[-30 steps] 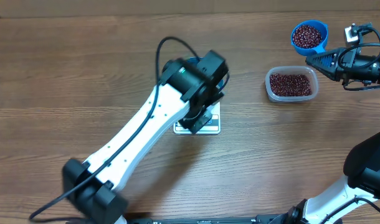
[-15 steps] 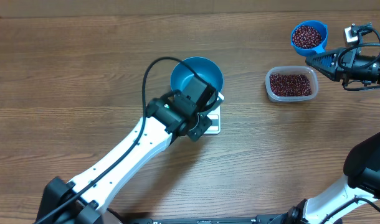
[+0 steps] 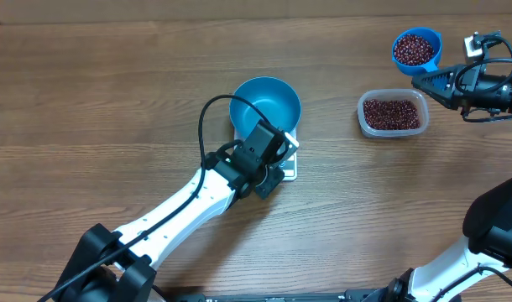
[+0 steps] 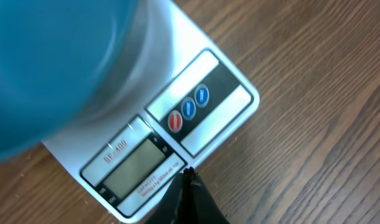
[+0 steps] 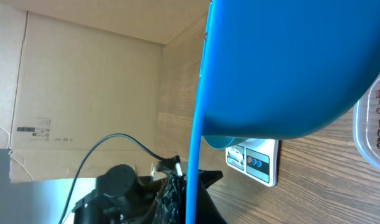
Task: Scoop item into bowl and weigh 150g on scale
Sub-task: 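Lower the left gripper to the scale's TARE button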
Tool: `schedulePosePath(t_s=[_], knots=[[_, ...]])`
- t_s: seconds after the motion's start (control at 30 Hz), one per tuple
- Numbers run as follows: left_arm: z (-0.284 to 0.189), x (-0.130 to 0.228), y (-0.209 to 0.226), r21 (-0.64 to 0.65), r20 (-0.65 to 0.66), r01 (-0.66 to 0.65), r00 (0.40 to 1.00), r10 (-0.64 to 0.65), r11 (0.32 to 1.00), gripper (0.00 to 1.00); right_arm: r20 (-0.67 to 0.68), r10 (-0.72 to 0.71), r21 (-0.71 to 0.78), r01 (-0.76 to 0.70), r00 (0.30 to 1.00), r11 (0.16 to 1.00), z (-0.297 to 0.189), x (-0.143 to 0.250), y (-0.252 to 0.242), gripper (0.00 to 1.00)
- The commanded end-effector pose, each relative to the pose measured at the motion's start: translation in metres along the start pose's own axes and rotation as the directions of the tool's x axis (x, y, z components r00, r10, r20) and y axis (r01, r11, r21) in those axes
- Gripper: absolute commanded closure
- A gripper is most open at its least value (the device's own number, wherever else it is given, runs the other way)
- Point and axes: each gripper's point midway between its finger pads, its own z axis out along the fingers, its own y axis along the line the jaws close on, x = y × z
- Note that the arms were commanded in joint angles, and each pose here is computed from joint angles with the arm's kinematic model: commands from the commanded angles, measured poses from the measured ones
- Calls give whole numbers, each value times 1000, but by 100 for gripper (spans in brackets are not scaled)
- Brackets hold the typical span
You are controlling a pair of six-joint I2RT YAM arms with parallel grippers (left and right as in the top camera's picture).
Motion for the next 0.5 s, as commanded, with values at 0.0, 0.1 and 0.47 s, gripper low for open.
schedulePosePath(t_s=[0.0,0.1,0.47], knots=[[3,2,-3,17,13,-3,1000,3,1000,96,37,-99,-8,99,994,995,-8,-4,23,96],[5,0,-4,18,23,-3,1000,3,1000,96,38,-101,-8,101,994,995,-8,-4,23,96],[37,13,-7,33,-43,12,999,-11,999,96,38,-102,-7,102,994,995,-8,-4,23,96]])
